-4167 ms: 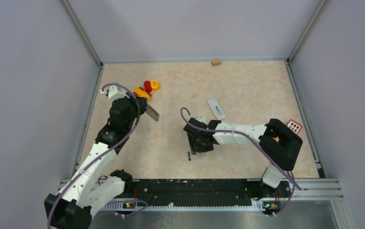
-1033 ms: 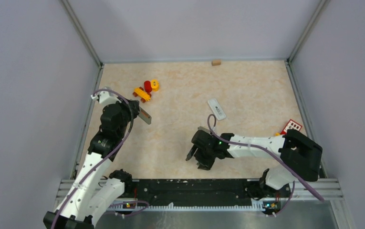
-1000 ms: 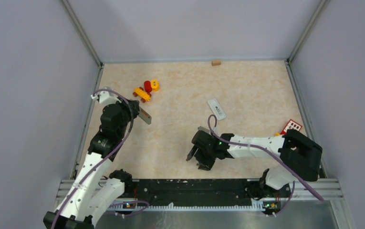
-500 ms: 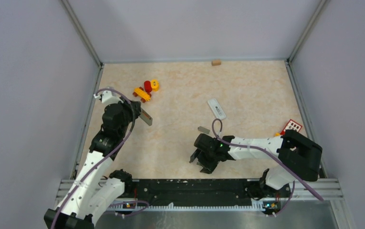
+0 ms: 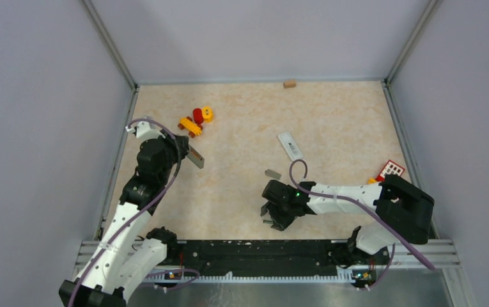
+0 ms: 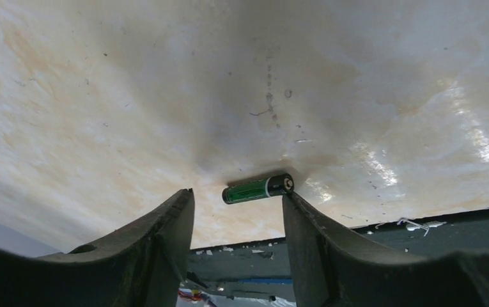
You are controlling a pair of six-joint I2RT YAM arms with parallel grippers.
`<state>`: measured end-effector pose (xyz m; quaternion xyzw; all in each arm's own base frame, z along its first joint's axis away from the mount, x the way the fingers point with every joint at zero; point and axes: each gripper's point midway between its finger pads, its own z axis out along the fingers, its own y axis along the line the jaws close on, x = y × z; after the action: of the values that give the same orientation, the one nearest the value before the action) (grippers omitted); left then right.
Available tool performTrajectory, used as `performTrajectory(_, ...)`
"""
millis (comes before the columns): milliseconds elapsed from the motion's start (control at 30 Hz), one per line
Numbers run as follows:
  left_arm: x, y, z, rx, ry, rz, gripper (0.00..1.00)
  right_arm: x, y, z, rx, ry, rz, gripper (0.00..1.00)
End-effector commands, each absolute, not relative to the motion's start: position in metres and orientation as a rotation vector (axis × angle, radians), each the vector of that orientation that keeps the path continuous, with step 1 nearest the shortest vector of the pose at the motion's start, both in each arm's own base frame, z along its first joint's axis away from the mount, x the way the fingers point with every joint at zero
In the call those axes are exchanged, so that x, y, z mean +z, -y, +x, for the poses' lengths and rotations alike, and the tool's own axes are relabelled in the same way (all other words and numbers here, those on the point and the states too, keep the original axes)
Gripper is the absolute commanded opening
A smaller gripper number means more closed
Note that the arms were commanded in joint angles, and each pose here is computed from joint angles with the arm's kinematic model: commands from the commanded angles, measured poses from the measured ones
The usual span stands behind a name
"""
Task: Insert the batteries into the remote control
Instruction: Pick up the battery from the center of the board.
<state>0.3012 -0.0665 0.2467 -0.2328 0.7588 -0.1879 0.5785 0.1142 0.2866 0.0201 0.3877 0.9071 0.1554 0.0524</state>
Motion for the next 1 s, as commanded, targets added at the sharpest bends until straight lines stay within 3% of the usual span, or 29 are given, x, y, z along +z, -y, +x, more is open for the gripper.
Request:
performTrajectory(0, 0.269, 0.066, 0.304, -0.468, -1.698, -0.533, 0.00, -0.007, -0.242, 0.113, 0.184, -2.692, 1.223, 0.48)
performTrajectory(67, 0.268, 0.067, 0.304, -0.476, -1.699, -0.534, 0.00, -0.008, -0.238, 0.112, 0.129, -2.693, 1.222, 0.40)
performTrajectory(333, 0.262, 0.088, 0.305, -0.591, -1.733, -0.496, 0.00, -0.018, -0.230, 0.110, -0.034, -2.722, 1.179, 0.36)
performTrajectory(433, 0.265, 0.104, 0.303, -0.662, -1.746, -0.408, 0.00, -0.021, -0.226, 0.111, -0.069, -2.720, 1.163, 0.20)
performTrajectory(633, 0.261, 0.150, 0.293, -0.882, -1.825, -0.198, 0.00, -0.004, -0.217, 0.141, -0.087, -2.621, 0.974, 0.00)
performTrajectory(967, 0.249, 0.195, 0.277, -1.157, -1.854, 0.052, 0.00, 0.113, -0.235, 0.228, 0.058, -2.308, 0.331, 0.00)
